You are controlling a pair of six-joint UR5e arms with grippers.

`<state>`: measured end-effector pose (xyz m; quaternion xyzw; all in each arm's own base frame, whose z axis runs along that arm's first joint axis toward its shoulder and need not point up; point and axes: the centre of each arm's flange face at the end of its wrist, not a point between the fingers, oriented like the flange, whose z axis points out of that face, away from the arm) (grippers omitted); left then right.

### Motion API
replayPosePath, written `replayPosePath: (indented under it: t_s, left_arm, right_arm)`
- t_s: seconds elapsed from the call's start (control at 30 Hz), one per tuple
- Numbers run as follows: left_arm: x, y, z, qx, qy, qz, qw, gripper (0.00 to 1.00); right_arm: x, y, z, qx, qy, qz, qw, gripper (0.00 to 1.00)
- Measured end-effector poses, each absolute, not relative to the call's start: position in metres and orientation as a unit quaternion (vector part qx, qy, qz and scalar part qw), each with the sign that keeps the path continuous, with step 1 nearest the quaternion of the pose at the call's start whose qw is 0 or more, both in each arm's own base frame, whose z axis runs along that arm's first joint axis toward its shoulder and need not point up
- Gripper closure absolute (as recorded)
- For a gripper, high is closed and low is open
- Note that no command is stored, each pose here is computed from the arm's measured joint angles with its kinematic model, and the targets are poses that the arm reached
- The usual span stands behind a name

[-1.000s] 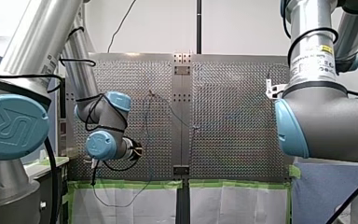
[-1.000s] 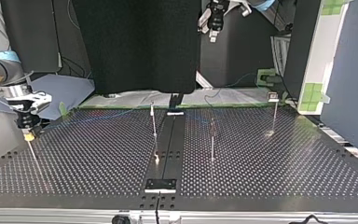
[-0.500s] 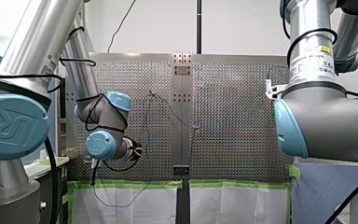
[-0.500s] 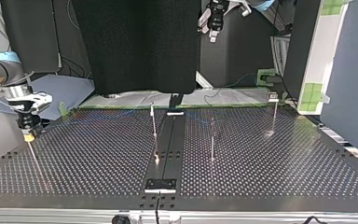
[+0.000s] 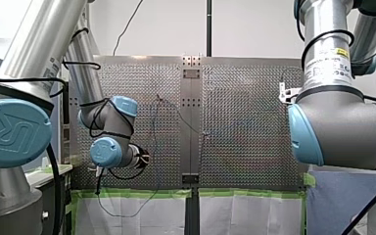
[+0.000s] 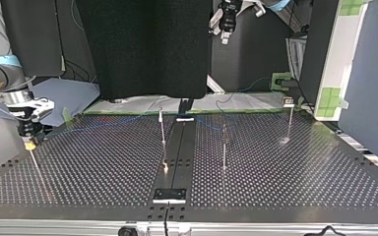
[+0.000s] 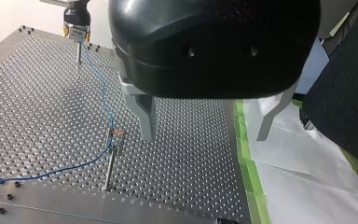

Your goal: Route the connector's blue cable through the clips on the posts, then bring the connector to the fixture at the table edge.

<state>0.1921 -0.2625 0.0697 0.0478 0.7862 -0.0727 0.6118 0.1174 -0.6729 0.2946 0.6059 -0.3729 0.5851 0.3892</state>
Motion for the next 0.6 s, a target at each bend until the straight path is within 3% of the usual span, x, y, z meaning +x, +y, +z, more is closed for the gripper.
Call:
replayPosePath:
  t_s: [0.6]
  left_arm:
    - [0.1921, -0.2626, 0.0696, 0.048, 0.786, -0.073, 0.612, 0.02]
  right_arm:
    - [0.1176, -0.6684, 0.2877, 0.614, -0.394, 0.575, 0.37, 0.02]
